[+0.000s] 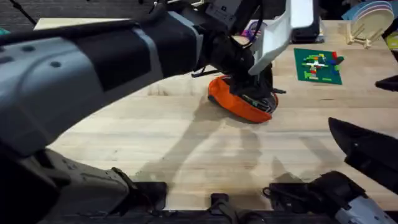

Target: Unzip the bag, pick up the pens from the table one at a time and place them inside, then zip the bag closed.

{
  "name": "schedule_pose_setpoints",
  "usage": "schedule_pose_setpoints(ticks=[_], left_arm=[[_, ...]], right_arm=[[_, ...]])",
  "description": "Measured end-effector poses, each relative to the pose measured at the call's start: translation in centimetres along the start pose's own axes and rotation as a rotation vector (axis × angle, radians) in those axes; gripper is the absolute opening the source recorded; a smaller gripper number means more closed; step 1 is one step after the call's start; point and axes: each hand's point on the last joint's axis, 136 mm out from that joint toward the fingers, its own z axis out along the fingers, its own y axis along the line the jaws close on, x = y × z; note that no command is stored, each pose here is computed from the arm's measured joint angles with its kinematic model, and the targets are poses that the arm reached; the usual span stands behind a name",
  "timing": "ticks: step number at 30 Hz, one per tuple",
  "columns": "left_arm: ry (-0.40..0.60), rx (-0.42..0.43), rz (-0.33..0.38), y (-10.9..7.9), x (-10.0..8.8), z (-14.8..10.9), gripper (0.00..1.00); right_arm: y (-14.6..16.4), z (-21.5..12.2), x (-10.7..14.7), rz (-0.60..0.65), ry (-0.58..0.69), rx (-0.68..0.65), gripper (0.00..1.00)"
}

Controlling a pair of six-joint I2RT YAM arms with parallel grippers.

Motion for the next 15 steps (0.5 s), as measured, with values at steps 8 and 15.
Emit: schedule_pose_setpoints(ticks=[8, 15], left_arm=[[0.116, 0.016, -0.051, 0.6, 4.3, 2.7, 0.044], [0.212, 0.002, -0.034, 1.2, 7.3, 4.0, 0.044]], right_arm=[[0.0, 0.0, 0.0, 0.000, 0.000, 0.000, 0.998], [0.0, 0.0, 0.0, 0.000, 0.000, 0.000, 0.998]])
